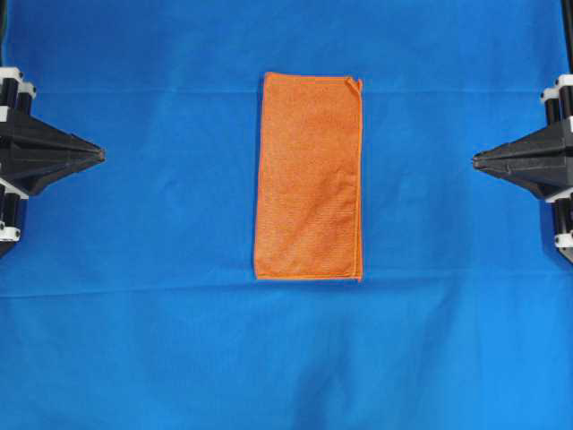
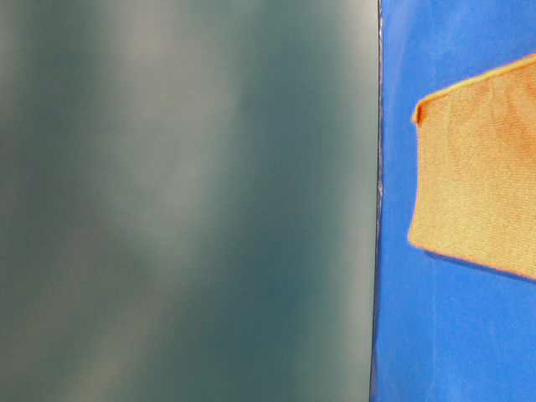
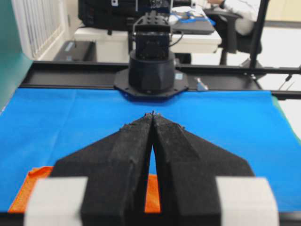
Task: Fold a vertical towel.
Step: 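Move both grippers to the towel's top corners, left and right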
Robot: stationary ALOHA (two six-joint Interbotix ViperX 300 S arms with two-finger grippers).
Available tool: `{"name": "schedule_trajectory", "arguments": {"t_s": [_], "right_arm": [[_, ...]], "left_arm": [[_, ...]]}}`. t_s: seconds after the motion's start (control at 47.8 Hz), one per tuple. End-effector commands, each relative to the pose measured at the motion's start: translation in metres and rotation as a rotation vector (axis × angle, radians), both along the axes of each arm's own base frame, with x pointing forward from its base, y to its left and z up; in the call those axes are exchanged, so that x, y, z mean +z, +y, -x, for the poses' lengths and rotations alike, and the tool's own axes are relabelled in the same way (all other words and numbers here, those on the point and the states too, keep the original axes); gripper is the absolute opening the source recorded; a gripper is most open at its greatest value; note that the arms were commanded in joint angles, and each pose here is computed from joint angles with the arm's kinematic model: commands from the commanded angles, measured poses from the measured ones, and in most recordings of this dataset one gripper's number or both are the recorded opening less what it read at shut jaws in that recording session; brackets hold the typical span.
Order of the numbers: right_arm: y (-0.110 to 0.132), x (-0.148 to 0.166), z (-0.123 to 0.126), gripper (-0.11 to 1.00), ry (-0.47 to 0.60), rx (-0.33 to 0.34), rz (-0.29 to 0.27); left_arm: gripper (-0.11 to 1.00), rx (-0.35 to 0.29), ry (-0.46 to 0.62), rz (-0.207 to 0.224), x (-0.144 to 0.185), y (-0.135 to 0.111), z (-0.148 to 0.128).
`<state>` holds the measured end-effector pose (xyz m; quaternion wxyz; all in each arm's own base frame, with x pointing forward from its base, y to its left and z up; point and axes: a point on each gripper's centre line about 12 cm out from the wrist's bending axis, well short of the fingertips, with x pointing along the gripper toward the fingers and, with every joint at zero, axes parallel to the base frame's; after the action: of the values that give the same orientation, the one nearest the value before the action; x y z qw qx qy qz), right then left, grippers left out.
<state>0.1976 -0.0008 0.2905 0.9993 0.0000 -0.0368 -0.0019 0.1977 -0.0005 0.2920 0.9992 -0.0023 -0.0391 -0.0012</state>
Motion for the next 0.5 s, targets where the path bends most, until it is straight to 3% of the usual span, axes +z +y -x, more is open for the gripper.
{"name": "schedule_trajectory", "arguments": {"t_s": [0.0, 0.188, 0.376, 0.481], "right_arm": [[-0.005, 0.01, -0.004, 0.0, -0.018, -0.026, -0.001], [-0.02, 0.007, -0.008, 0.0, 0.058, -0.097, -0.029], [-0.052, -0.011, -0.019, 0.0, 0.175, -0.238, -0.097], [-0.071, -0.027, -0.025, 0.0, 0.244, -0.311, -0.122]], "left_arm": [[0.0, 0.008, -0.023, 0.026, 0.008, 0.002, -0.005], [0.0, 0.014, 0.014, 0.012, 0.003, 0.003, -0.015], [0.0, 0.094, 0.058, 0.014, -0.011, 0.021, -0.037], [0.0, 0.164, 0.113, 0.038, -0.025, 0.04, -0.053]]}}
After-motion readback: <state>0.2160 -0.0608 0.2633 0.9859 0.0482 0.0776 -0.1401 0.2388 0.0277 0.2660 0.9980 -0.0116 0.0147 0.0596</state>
